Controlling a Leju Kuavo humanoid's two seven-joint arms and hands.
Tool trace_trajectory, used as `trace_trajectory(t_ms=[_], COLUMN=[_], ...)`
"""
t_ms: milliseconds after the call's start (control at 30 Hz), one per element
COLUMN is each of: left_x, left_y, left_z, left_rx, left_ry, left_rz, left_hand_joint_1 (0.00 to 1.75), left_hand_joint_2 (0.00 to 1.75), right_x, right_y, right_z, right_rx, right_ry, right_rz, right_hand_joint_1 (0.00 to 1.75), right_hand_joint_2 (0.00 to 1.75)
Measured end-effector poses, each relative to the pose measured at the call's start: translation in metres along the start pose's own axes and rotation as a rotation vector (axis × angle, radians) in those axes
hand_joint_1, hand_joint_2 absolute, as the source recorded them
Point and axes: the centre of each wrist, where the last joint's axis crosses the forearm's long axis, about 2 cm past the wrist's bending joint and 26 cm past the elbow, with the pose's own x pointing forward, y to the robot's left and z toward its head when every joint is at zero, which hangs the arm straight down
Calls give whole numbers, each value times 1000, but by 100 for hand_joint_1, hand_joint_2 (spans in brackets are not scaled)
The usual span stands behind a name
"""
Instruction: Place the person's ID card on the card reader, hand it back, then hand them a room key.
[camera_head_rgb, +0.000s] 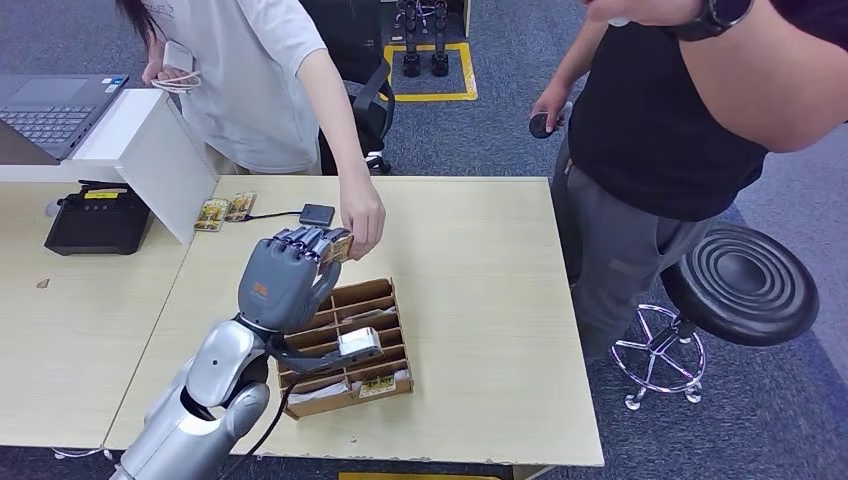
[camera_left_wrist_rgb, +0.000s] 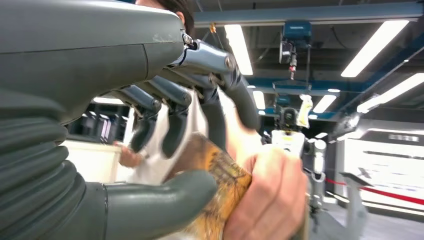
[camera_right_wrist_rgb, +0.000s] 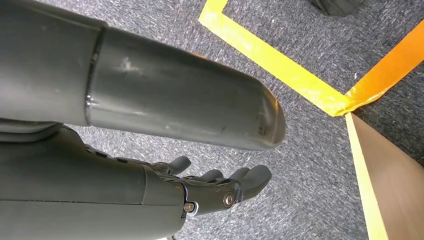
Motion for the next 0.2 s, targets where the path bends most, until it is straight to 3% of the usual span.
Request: trace_trajectory(t_ms=[200], left_x=[4], left_y=[-4], left_z=[15], left_rx=[23], left_ry=[32], left_rz=[52], left_hand_joint_1=[0], left_hand_joint_2=[175], right_x=[1], right_y=[0], right_z=[0], right_rx=[1], right_ry=[2], right_rz=[0], right_hand_joint_1=[0], right_hand_joint_2=[0])
